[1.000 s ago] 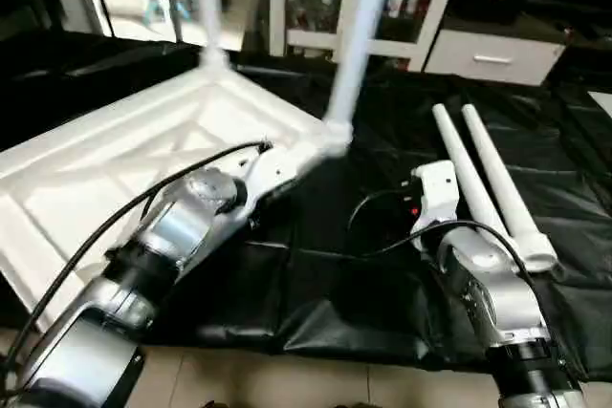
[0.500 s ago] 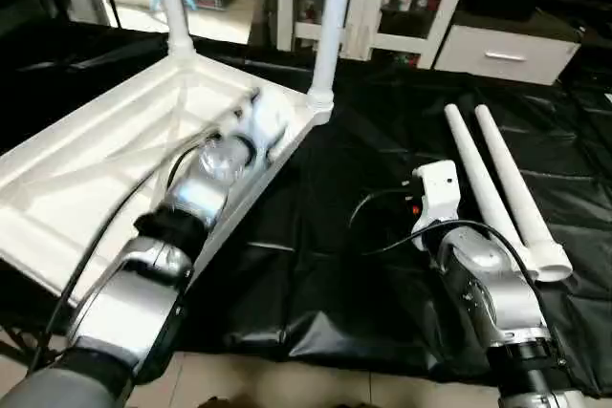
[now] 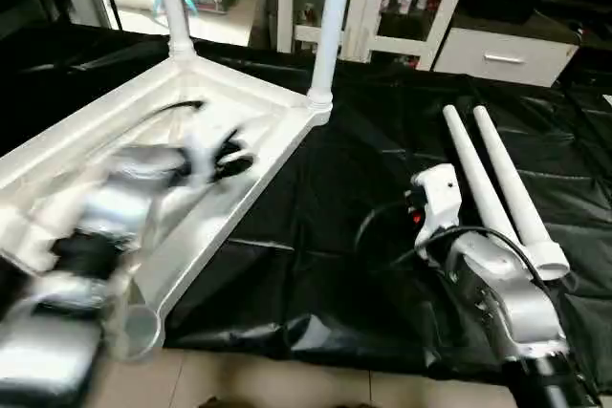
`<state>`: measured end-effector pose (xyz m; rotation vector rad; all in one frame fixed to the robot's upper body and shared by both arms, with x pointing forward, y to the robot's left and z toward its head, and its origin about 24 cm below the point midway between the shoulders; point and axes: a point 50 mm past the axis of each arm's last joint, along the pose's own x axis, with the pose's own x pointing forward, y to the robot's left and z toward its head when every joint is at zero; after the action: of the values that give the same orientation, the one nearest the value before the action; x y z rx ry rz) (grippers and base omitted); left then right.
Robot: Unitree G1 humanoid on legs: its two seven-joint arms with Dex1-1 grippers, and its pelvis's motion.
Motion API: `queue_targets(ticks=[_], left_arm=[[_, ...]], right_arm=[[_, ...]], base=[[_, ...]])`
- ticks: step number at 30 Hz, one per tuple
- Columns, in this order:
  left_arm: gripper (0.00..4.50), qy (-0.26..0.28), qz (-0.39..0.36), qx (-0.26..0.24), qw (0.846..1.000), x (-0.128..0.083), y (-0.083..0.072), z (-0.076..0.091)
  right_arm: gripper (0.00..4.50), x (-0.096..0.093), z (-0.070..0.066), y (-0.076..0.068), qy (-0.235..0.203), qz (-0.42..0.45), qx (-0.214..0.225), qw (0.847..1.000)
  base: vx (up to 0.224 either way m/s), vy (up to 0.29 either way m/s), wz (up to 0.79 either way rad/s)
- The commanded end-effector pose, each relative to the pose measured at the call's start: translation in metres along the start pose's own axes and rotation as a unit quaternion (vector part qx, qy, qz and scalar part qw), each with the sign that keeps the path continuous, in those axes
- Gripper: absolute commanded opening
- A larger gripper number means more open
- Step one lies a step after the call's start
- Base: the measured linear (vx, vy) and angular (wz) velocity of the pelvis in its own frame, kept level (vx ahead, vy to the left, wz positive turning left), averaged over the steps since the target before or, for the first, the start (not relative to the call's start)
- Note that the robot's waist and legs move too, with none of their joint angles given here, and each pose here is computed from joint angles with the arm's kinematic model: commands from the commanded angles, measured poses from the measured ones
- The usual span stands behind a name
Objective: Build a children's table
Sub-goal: Rotate table base
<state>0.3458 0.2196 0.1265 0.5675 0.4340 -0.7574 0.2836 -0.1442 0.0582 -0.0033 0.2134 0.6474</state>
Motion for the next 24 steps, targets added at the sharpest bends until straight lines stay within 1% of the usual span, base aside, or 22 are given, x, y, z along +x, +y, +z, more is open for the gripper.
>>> queue_targets(ticks=[1,3,5,6,8,13,17,18,20,21,22,24], left_arm=[[1.79,0.015,-0.034,0.021,0.999,0.001,-0.008,0.002],[1.79,0.081,-0.048,0.043,0.995,-0.016,-0.007,-0.012],[1.79,0.104,-0.059,0.047,0.992,-0.022,-0.010,-0.016],[1.79,0.105,-0.060,0.047,0.992,-0.022,-0.010,-0.017],[1.79,0.132,-0.074,0.059,0.987,-0.025,-0.013,-0.023],[1.79,0.157,-0.077,0.068,0.982,-0.024,-0.017,-0.030],[1.79,0.159,-0.092,0.066,0.981,-0.018,-0.025,-0.031],[1.79,0.159,-0.092,0.066,0.981,-0.018,-0.025,-0.031],[1.79,0.143,-0.108,0.056,0.982,-0.007,-0.033,-0.028],[1.79,0.140,-0.110,0.056,0.982,-0.005,-0.035,-0.027],[1.79,0.119,-0.118,0.042,0.985,0.002,-0.039,-0.021],[1.79,0.093,-0.120,0.029,0.988,0.009,-0.041,-0.014]], right_arm=[[4.33,-0.001,0.002,0.003,-0.001,0.016,-0.002,1.000],[4.33,-0.003,0.002,0.007,0.001,0.031,-0.004,1.000],[4.33,-0.004,0.002,0.008,0.001,0.034,-0.004,0.999],[4.33,-0.004,0.002,0.008,0.001,0.034,-0.004,0.999],[4.33,-0.005,0.002,0.008,0.002,0.036,-0.007,0.999],[4.33,-0.007,0.001,0.009,0.003,0.039,-0.010,0.999],[4.33,-0.007,0.001,0.009,0.004,0.038,-0.011,0.999],[4.33,-0.007,0.001,0.009,0.004,0.038,-0.011,0.999],[4.33,-0.007,0.001,0.008,0.004,0.036,-0.013,0.999],[4.33,-0.007,0.001,0.008,0.004,0.036,-0.013,0.999],[4.33,-0.007,0.002,0.008,0.003,0.035,-0.014,0.999],[4.33,-0.007,0.002,0.007,0.004,0.034,-0.015,0.999]], base=[[0.000,0.000,0.00],[0.000,0.000,0.00],[0.000,0.000,0.00],[0.000,0.000,0.00],[0.000,0.000,0.00],[0.000,0.000,0.00],[0.000,0.000,0.00],[0.000,0.000,0.00],[0.000,0.000,0.00],[0.000,0.000,0.00],[0.000,0.000,0.00],[0.000,0.000,0.00]])
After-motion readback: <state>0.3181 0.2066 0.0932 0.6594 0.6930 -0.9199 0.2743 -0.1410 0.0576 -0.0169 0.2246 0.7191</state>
